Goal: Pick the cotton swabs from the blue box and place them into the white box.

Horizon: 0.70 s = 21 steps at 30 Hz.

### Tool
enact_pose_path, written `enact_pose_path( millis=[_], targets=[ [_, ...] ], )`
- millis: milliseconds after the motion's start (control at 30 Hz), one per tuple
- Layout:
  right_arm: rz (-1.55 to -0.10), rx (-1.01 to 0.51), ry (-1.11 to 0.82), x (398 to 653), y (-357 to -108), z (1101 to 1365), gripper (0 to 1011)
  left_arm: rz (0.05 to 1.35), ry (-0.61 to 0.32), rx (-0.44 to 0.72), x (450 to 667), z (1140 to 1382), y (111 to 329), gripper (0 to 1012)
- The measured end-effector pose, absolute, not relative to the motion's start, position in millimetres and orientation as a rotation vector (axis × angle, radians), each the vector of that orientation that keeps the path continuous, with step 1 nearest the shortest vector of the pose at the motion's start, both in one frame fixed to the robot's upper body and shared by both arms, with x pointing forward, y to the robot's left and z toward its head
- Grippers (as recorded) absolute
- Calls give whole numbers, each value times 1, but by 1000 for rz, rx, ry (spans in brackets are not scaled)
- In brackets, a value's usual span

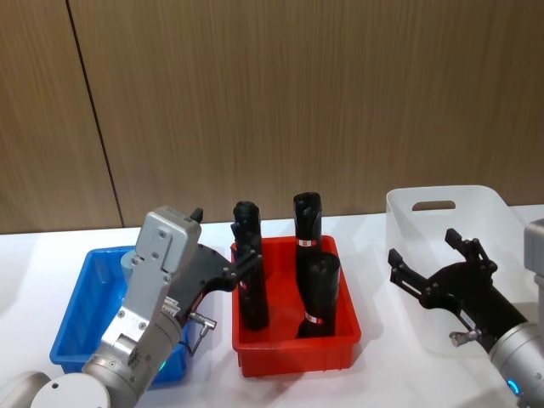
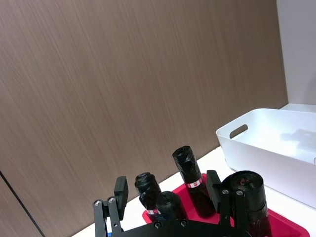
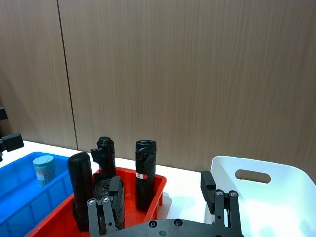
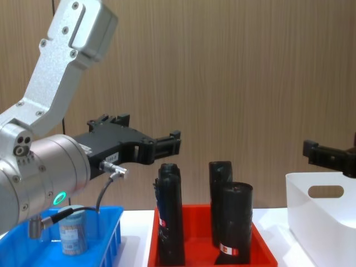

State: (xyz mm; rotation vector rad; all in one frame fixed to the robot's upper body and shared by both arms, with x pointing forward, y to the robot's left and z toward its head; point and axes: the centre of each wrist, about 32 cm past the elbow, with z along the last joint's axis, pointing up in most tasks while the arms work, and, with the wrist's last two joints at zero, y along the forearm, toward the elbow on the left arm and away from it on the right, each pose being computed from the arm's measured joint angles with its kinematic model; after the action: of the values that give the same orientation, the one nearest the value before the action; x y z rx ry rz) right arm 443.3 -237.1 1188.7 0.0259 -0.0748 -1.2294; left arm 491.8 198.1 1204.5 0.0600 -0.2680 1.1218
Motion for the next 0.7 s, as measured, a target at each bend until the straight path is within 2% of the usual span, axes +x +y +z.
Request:
enact_pose_path(
  millis=[700],
  targets=[
    [-1210, 22, -73, 444, -237, 1189, 1001, 1123, -269, 60, 492, 1205, 198, 1004]
  ],
)
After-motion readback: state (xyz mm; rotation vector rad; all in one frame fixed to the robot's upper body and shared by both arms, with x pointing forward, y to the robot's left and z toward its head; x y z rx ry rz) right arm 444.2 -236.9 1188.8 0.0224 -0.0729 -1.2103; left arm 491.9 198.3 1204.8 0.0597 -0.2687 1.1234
